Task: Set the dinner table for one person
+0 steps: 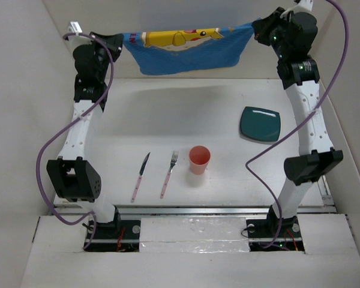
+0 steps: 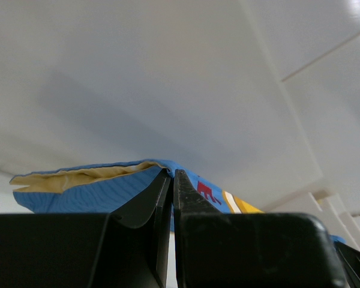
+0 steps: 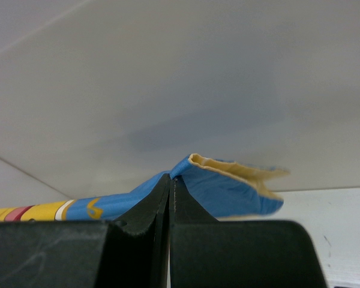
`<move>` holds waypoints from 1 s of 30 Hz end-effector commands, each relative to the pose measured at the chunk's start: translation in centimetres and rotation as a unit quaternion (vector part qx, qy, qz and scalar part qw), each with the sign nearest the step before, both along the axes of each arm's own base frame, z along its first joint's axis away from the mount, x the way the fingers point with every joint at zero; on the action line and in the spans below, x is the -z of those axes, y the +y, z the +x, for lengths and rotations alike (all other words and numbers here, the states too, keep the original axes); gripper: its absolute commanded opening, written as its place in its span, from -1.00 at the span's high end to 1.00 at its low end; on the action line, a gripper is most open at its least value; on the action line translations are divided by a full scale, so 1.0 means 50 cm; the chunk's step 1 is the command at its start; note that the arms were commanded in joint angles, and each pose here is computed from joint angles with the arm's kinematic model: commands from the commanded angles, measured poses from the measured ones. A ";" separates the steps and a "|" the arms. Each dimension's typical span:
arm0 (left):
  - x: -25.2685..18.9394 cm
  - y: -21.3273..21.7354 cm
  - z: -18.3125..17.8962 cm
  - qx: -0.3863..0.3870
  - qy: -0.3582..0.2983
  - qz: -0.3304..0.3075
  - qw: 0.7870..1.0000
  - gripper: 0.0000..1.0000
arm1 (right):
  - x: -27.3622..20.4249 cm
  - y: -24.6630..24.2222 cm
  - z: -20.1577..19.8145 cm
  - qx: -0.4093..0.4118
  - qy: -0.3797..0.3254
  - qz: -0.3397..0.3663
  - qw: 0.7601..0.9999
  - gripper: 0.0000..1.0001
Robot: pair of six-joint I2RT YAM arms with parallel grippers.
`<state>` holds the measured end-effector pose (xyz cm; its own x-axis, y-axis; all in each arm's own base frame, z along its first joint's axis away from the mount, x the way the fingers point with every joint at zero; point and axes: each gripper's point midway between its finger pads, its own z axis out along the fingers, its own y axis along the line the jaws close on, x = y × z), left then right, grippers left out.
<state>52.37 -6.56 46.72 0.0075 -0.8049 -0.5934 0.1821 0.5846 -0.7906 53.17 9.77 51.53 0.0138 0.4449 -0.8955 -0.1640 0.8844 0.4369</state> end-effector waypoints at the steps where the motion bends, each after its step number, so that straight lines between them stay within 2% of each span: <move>1: 0.096 0.026 -0.003 0.001 0.008 -0.003 1.000 1.00 | -0.028 -0.030 -0.030 -0.008 -0.048 -0.010 0.999 1.00; 2: 0.114 0.018 -0.026 0.011 0.000 -0.008 1.000 1.00 | 0.161 -0.022 -0.002 -0.016 0.032 -0.014 0.999 1.00; 3: 0.220 0.016 -0.038 0.015 0.024 -0.026 0.999 1.00 | 0.217 -0.019 -0.014 -0.021 0.039 -0.008 0.999 1.00; 4: 0.271 0.017 -0.051 0.013 0.038 -0.031 0.999 1.00 | 0.203 -0.014 -0.040 -0.030 -0.004 0.009 1.000 1.00; 5: 0.310 0.019 -0.061 0.010 0.046 -0.033 0.998 1.00 | 0.373 -0.012 -0.046 -0.032 0.070 0.009 0.997 1.00; 6: 0.402 0.016 -0.083 0.013 0.073 -0.039 0.996 1.00 | 0.431 -0.008 -0.052 -0.037 0.094 0.011 0.995 1.00; 8: 0.505 0.004 -0.105 0.028 0.108 -0.051 0.992 1.00 | 0.553 -0.003 -0.052 -0.052 0.145 0.015 0.988 1.00; 9: 0.520 -0.001 -0.113 0.036 0.096 -0.056 0.993 1.00 | 0.625 0.000 -0.067 -0.055 0.178 0.018 0.982 1.00; 10: 0.602 -0.009 -0.134 0.046 0.136 -0.062 0.988 1.00 | 0.670 0.008 -0.068 -0.065 0.198 0.024 0.978 1.00; 15: 0.706 -0.024 -0.165 0.060 0.178 -0.057 0.981 1.00 | 0.761 0.010 -0.083 -0.070 0.257 0.015 0.964 1.00; 20: 0.726 -0.019 -0.196 0.044 0.186 -0.056 0.980 1.00 | 0.820 -0.017 -0.129 -0.050 0.300 0.004 0.953 1.00; 30: 0.787 -0.023 -0.233 0.032 0.254 -0.022 0.966 1.00 | 0.881 -0.034 -0.212 -0.033 0.340 0.024 0.939 1.00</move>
